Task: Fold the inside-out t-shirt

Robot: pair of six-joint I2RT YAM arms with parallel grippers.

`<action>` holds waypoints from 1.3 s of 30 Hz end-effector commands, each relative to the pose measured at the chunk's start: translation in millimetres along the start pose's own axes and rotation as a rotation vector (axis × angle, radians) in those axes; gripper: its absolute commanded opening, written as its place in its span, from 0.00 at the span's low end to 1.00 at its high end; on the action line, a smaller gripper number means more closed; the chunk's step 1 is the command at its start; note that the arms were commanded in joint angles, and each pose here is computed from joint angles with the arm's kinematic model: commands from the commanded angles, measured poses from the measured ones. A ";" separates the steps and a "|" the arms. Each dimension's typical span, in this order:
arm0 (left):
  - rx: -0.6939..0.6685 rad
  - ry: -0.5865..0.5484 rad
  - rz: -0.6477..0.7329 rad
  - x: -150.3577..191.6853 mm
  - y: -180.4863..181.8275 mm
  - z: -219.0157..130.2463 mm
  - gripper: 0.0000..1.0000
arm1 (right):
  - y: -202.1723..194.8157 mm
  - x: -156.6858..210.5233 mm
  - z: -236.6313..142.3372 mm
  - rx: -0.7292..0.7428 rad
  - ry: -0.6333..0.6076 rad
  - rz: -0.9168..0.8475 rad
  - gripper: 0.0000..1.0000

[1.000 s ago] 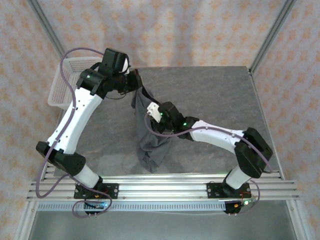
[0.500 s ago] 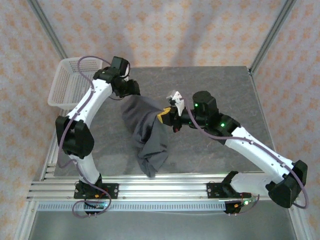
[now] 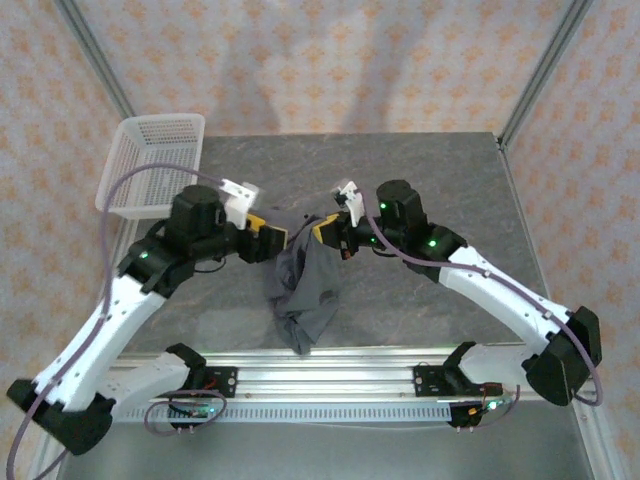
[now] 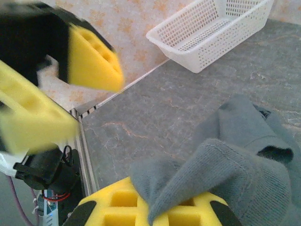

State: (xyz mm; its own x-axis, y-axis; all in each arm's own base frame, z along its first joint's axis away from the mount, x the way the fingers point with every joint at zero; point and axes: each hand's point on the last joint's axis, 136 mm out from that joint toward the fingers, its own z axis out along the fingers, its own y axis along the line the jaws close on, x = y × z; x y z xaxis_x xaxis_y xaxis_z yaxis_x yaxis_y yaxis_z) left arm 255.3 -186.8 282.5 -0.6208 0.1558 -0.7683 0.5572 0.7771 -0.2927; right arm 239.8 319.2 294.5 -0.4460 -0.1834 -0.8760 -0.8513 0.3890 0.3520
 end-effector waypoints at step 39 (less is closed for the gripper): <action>0.480 0.120 -0.263 -64.3 -84.0 31.7 0.00 | -19.0 16.0 -61.0 0.293 -0.192 0.547 0.66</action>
State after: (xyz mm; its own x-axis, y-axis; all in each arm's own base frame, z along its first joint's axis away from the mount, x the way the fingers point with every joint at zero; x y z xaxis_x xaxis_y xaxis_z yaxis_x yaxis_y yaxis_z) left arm 265.7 -280.0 336.7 -0.8035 0.0873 -0.5889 0.5630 0.4332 -0.7039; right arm 241.7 238.1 329.9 -0.5467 0.2379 -0.8028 -0.5281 0.6461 0.5510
